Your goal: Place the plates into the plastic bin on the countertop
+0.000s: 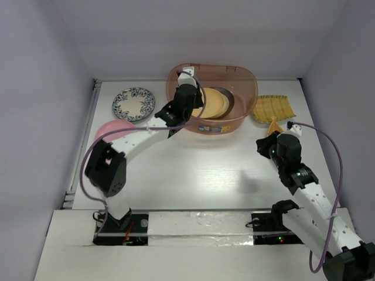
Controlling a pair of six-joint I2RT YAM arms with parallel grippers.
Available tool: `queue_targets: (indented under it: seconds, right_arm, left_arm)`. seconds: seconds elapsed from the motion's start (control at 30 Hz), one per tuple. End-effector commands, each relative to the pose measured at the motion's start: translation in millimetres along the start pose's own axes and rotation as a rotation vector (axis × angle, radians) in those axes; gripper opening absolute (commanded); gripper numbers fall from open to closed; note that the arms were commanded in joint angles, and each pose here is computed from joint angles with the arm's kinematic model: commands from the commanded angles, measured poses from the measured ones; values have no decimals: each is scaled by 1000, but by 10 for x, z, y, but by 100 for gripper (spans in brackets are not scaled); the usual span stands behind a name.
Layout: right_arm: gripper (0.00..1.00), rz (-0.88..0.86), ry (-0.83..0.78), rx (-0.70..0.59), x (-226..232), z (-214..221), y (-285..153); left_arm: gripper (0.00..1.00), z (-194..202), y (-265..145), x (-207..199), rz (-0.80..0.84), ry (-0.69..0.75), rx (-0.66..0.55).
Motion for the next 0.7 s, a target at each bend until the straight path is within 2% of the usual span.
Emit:
queue_targets:
  seconds: [0.0,0.03,0.07,0.1,0.2,0.3,0.37,0.43,0.47,0.5,0.57,0.6,0.67]
  right_arm:
    - [0,-8,29,-129,170,-459,-181]
    - [0,-11,25,-156,192,-554,-249]
    - [0,-34,40,-243,280,-828,-443]
    - [0,-31,37,-265,293,-925,-551]
    - [0,-59,38,-384,397,-1347,-985]
    - [0,-101,33,-448,470,-1579,-1325]
    - [2,-143,22,-448,517,-1606,-1435]
    - [4,-162,13,-445,524,-1613,-1543]
    - [5,-180,7,-437,540,-1604,-1573]
    - [6,-181,-2,-423,530,-1574,-1586]
    - [7,-199,-13,-415,525,-1538,-1634]
    - [9,-205,-19,-409,520,-1512,-1642]
    - [11,-237,-33,-399,524,-1454,-1677]
  left_arm:
    - [19,-355,-615,-431,143,-66,-161]
    - [11,-294,-680,-496,170,-73,-149]
    - [4,-170,-714,-526,192,-77,-121]
    - [0,-31,-798,-687,264,-89,-73]
    - [0,299,-864,-959,364,-86,26]
    - [0,696,-943,-1337,465,-79,129]
    - [0,876,-1043,-1644,534,-82,180]
    - [0,1235,-975,-1802,557,-61,257]
    - [0,1248,-1010,-1979,585,-76,272]
    - [0,1499,-893,-1999,579,-64,328]
    - [0,1627,-901,-2213,606,-95,368]
    - [0,1867,-790,-2196,584,-90,413]
    - [3,1985,-754,-2308,592,-115,444]
Point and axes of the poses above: each gripper's point midway between its finger pads, its own y axis out along the fingers, its own x axis along the line the jaws close on, z = x × y, the point moved 5 cm from there along -y, back along the fingers, and after that the axes turned 6 degrees about -y, right-handed, at the moved point
